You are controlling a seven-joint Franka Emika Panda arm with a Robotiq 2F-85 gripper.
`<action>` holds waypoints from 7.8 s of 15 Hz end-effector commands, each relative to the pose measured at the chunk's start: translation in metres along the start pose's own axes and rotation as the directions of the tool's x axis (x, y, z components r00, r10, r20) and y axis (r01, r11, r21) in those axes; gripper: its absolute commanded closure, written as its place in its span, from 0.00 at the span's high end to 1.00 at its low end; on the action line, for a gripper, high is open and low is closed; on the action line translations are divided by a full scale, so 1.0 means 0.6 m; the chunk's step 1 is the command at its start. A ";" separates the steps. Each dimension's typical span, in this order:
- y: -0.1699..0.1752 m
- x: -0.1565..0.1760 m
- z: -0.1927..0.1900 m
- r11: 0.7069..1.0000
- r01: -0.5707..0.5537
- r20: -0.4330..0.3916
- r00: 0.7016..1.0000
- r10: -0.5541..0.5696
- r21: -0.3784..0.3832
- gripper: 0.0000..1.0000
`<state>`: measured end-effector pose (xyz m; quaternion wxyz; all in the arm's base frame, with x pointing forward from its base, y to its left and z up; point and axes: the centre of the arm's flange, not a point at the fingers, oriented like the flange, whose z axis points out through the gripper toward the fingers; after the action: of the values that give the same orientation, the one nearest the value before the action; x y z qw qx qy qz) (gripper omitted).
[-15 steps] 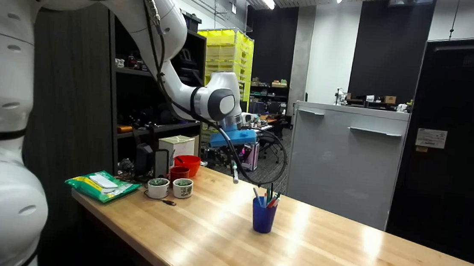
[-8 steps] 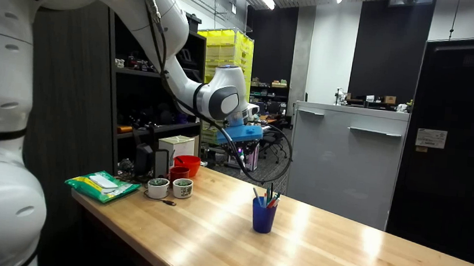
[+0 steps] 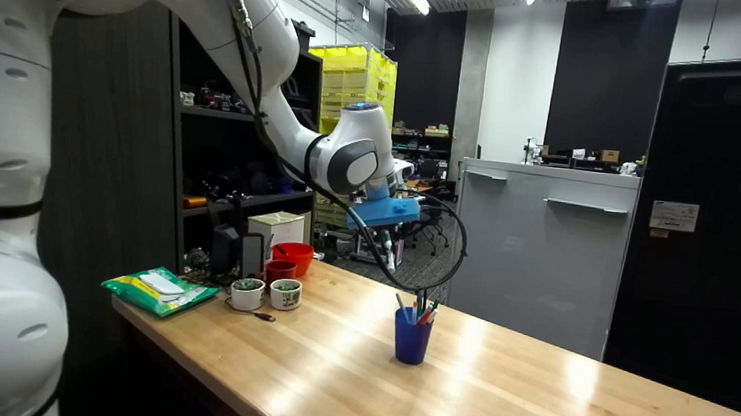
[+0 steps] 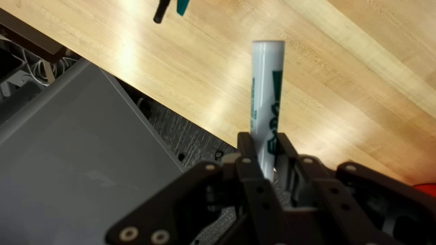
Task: Move the blue cup backwards then place the green marker in the cup.
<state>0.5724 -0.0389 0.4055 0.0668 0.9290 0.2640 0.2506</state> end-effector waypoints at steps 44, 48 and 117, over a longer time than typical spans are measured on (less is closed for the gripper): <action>0.077 -0.050 -0.017 0.992 -0.127 -0.107 0.986 0.128 0.019 0.05; 0.119 -0.069 -0.030 0.990 -0.125 -0.203 0.970 0.135 0.059 0.05; 0.104 -0.298 0.062 0.864 -0.402 -0.468 0.727 0.503 0.304 0.05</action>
<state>0.4873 -0.1841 0.3137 -0.1552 0.8653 0.0549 0.4735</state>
